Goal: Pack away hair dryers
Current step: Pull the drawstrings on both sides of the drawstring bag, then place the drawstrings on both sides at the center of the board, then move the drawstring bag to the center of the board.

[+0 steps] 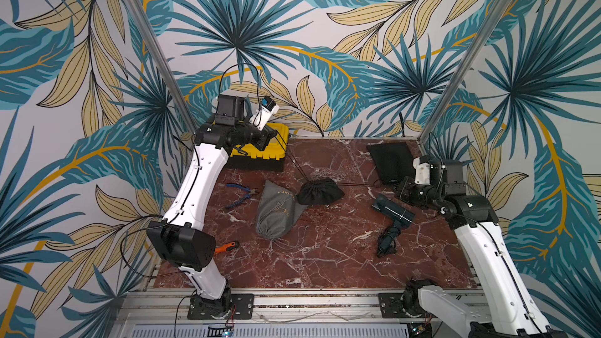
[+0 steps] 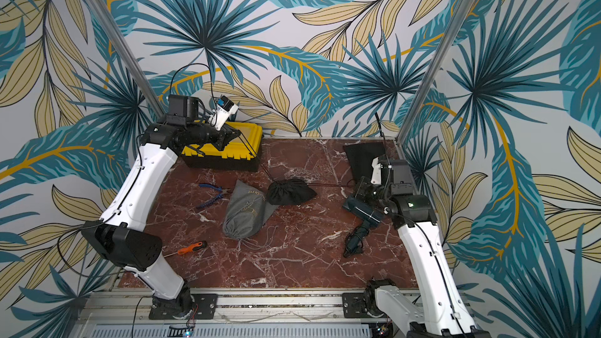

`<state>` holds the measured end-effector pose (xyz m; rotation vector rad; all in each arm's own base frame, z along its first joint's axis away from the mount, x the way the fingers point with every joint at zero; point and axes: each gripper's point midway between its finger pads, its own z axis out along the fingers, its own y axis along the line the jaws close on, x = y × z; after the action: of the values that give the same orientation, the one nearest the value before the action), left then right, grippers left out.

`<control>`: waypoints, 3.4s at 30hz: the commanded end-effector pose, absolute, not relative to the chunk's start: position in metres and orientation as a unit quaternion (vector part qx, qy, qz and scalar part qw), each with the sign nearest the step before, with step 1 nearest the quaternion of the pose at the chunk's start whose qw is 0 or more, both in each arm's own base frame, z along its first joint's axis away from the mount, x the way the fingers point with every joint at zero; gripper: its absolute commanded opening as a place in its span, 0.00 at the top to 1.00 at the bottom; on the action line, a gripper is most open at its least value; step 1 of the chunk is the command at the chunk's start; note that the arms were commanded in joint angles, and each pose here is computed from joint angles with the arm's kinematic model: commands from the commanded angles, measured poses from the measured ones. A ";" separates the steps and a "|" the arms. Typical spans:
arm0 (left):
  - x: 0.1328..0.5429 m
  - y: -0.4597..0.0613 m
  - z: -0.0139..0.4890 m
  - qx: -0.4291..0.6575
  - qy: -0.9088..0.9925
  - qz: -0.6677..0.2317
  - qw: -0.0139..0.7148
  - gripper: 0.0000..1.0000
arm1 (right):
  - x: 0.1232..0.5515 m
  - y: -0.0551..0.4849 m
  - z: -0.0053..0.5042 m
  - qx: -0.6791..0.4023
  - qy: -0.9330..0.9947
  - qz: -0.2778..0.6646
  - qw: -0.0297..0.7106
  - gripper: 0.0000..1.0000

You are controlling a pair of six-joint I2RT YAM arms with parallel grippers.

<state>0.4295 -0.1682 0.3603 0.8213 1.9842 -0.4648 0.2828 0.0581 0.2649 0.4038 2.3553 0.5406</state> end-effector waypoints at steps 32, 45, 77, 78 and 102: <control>0.342 -0.258 0.248 0.427 0.820 -0.213 0.315 0.27 | 0.279 0.238 0.065 0.072 0.967 0.219 0.105 0.99; 0.320 -0.235 0.350 0.404 0.783 -0.200 0.428 0.00 | 0.345 0.281 0.063 0.032 0.970 0.210 0.121 0.93; 0.310 -0.236 0.375 0.396 0.774 -0.223 0.441 0.00 | 0.334 0.103 0.163 0.176 0.953 0.044 0.243 0.36; 0.309 -0.237 0.371 0.398 0.774 -0.229 0.435 0.01 | 0.340 0.093 0.162 0.197 0.945 0.045 0.256 0.37; 0.317 -0.262 0.335 0.410 0.776 -0.281 0.388 0.01 | 0.460 -0.054 0.088 0.430 0.855 -0.076 0.281 0.42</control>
<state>0.3176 -0.2593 0.3345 1.0423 1.9892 -0.6890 0.4620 -0.0378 0.0967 1.0722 2.3056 -0.1662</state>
